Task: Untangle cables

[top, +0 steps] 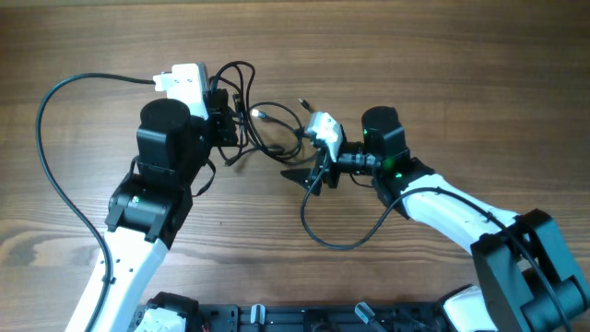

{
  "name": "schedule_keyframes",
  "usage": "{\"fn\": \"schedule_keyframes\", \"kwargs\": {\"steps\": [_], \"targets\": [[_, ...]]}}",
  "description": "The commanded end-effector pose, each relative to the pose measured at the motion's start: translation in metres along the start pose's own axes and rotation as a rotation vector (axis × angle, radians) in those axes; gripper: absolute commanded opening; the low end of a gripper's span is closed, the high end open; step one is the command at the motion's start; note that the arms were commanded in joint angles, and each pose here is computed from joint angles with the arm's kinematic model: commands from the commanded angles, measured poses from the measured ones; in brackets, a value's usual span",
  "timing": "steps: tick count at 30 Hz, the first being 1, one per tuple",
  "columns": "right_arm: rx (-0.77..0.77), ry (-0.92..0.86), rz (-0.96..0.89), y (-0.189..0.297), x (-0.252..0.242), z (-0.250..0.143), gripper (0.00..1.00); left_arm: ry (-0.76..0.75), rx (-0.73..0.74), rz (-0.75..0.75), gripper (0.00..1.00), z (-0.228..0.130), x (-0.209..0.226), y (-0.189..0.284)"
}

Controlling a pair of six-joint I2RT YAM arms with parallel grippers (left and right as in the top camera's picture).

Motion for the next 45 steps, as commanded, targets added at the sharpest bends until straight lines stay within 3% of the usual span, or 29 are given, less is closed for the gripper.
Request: {"fn": "schedule_keyframes", "kwargs": {"steps": [1, 6, 18, 26, 32, 35, 45], "targets": [[0.071, 0.154, -0.048, -0.008, -0.008, -0.022, 0.87, 0.019, -0.016, -0.036, 0.04, 0.008, -0.008, 0.003], [0.062, 0.161, -0.053, -0.020, -0.012, -0.038, 0.77, 0.019, -0.016, -0.036, 0.04, 0.007, -0.008, 0.003], [-0.013, 0.241, -0.025, -0.048, -0.001, -0.042, 0.73, 0.015, -0.003, -0.055, 0.04, 0.004, -0.013, 0.003], [0.044, 0.235, -0.086, -0.052, -0.006, -0.050, 0.55, -0.008, 0.025, -0.101, 0.04, -0.006, -0.030, 0.003], [0.085, 0.208, -0.083, -0.056, -0.005, -0.068, 0.52, -0.008, 0.027, -0.102, 0.04, -0.007, -0.030, 0.003], [0.092, 0.198, -0.078, -0.059, -0.003, -0.077, 0.46, -0.008, 0.037, -0.095, 0.04, -0.009, -0.029, 0.003], [0.056, 0.204, -0.100, -0.059, -0.008, -0.069, 0.47, -0.012, 0.149, -0.014, 0.04, -0.037, -0.012, -0.024]]}}
Point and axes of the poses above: each gripper's point midway between its finger pads, its own y axis back along the fingers, its own x axis along the line the jaws close on, z = x × y, the point moved 3 cm from there along y, back along the fingers, and after that the axes turned 12 degrees about y, right-handed, at the moved point
